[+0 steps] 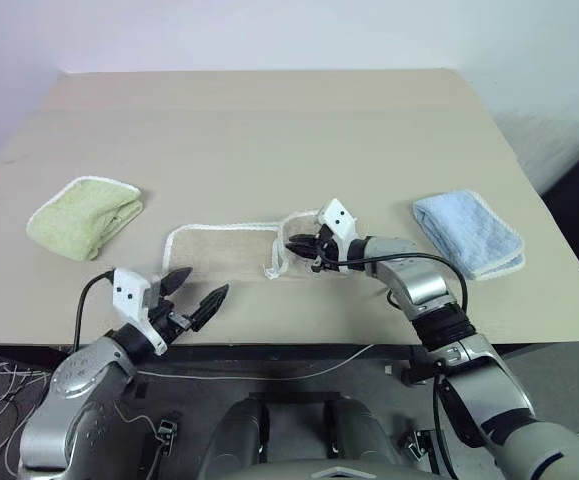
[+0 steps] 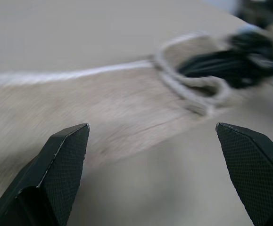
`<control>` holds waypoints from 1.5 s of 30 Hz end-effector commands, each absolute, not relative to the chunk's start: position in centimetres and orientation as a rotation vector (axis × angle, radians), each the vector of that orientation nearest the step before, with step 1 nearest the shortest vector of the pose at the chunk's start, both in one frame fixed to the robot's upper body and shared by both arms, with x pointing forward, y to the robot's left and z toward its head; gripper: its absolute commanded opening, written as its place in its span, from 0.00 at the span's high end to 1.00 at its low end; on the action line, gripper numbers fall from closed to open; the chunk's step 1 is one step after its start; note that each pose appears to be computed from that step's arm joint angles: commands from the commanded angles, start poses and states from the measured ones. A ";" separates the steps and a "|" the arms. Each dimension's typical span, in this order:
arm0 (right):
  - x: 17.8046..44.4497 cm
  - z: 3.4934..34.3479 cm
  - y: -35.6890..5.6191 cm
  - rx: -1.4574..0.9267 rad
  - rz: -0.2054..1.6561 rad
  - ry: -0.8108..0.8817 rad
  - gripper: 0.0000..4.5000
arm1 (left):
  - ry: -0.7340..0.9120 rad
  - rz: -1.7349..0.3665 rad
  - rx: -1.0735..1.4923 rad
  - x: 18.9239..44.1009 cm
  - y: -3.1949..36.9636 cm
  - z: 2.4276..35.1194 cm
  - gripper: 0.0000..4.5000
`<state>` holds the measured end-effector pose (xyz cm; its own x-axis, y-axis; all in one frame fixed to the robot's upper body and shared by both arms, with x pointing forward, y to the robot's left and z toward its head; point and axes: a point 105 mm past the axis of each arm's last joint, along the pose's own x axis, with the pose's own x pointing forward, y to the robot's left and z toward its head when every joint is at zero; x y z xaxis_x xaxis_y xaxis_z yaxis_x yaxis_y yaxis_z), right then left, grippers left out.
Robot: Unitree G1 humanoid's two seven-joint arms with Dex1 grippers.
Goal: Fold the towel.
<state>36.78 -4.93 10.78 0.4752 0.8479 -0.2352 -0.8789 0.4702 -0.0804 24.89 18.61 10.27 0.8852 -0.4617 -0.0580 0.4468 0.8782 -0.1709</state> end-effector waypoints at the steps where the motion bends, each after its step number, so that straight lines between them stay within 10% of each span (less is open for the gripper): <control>1: 36.6 17.2 -5.7 -0.194 1.087 -0.062 0.86 | 0.070 -0.349 -0.254 24.2 18.9 11.4 0.00; 25: 36.9 20.1 -9.6 -0.220 0.978 -0.126 0.86 | 0.234 0.055 -0.987 29.0 18.8 8.9 0.00; 39: 36.1 18.7 -11.2 -0.237 0.919 -0.084 0.87 | 0.148 0.043 -1.070 30.3 19.7 10.2 1.00; 45: 36.0 18.3 -12.0 -0.241 0.888 -0.069 0.87 | 0.012 0.054 -1.030 30.7 22.9 12.2 1.00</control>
<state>36.21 -11.59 16.69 0.6214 0.7793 -0.0807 -0.7766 0.5990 -0.1951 30.71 21.11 10.19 0.9921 -0.0123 -0.1245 -0.1013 0.5049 -0.8572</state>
